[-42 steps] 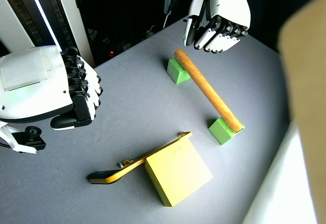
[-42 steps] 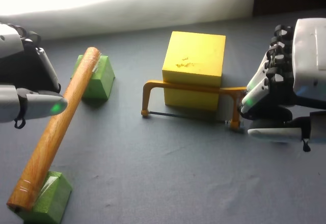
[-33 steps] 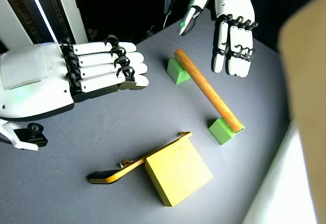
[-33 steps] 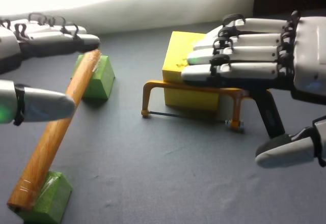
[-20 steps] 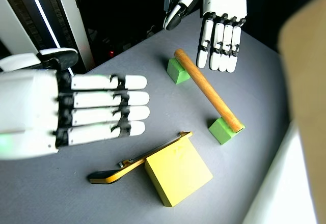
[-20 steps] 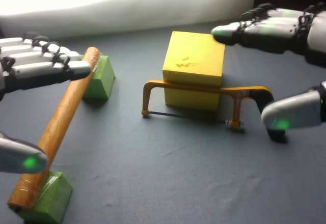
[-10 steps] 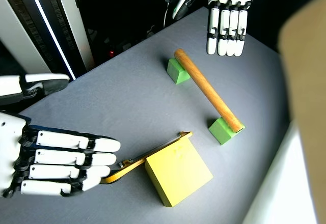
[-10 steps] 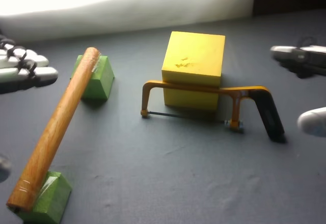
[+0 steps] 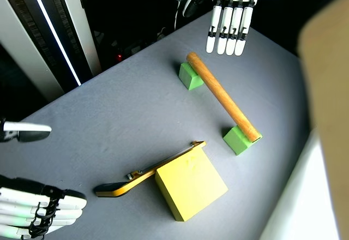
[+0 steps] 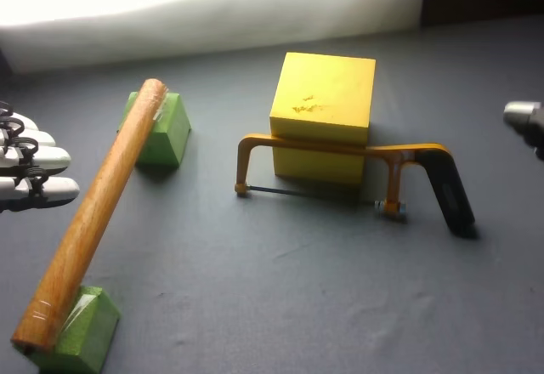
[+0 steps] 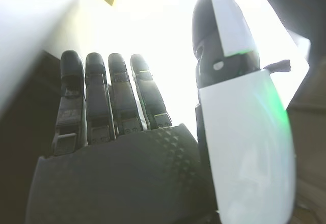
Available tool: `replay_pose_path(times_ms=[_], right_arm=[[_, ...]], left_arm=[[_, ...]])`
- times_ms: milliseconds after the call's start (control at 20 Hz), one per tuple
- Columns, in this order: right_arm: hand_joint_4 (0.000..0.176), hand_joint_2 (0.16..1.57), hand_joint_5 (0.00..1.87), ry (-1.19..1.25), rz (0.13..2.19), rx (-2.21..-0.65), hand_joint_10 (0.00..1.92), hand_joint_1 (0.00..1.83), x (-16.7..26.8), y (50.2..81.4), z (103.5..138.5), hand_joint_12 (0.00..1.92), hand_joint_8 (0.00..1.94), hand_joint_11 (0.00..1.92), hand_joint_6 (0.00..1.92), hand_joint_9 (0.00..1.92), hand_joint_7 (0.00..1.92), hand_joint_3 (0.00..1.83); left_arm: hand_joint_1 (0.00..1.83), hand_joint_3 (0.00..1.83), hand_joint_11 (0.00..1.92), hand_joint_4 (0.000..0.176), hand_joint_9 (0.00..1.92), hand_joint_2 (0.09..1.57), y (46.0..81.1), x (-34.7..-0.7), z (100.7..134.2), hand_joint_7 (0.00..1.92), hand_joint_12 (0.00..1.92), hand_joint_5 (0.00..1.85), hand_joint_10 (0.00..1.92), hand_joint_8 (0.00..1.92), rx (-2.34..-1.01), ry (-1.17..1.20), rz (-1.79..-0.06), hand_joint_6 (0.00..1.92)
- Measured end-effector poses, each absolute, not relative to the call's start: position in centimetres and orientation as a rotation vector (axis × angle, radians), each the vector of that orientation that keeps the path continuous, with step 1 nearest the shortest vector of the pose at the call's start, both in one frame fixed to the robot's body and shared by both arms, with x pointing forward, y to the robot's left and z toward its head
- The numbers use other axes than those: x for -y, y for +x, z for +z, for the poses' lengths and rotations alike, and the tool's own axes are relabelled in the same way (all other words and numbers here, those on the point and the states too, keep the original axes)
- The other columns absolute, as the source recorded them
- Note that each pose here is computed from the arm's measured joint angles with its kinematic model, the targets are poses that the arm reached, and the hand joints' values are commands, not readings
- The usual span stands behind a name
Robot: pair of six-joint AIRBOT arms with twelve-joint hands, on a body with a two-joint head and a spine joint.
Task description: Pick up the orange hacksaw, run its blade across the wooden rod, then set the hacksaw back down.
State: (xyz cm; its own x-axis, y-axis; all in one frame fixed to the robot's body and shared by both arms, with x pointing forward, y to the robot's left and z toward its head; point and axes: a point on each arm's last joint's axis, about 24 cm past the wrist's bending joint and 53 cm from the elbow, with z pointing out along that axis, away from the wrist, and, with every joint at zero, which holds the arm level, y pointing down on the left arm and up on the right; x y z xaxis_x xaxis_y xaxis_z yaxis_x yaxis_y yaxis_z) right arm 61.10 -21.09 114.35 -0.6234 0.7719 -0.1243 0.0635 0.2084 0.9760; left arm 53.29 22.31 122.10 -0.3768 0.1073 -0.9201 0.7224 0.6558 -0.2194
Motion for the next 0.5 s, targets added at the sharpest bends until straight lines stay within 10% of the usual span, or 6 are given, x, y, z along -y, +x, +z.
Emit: replay_pose_path(times_ms=[500], right_arm=[[0.000, 1.05, 0.20, 0.581, 1.521, -1.916, 0.01, 0.97, 22.3, 63.9, 112.2, 0.84, 0.01, 0.00, 0.01, 0.24, 0.21, 0.00]], left_arm=[[0.13, 0.00, 0.00, 0.000, 0.04, 1.06, 50.6, -22.3, 121.4, 0.01, 0.35, 0.06, 0.00, 0.00, -1.909, 0.734, -0.777, 0.01]])
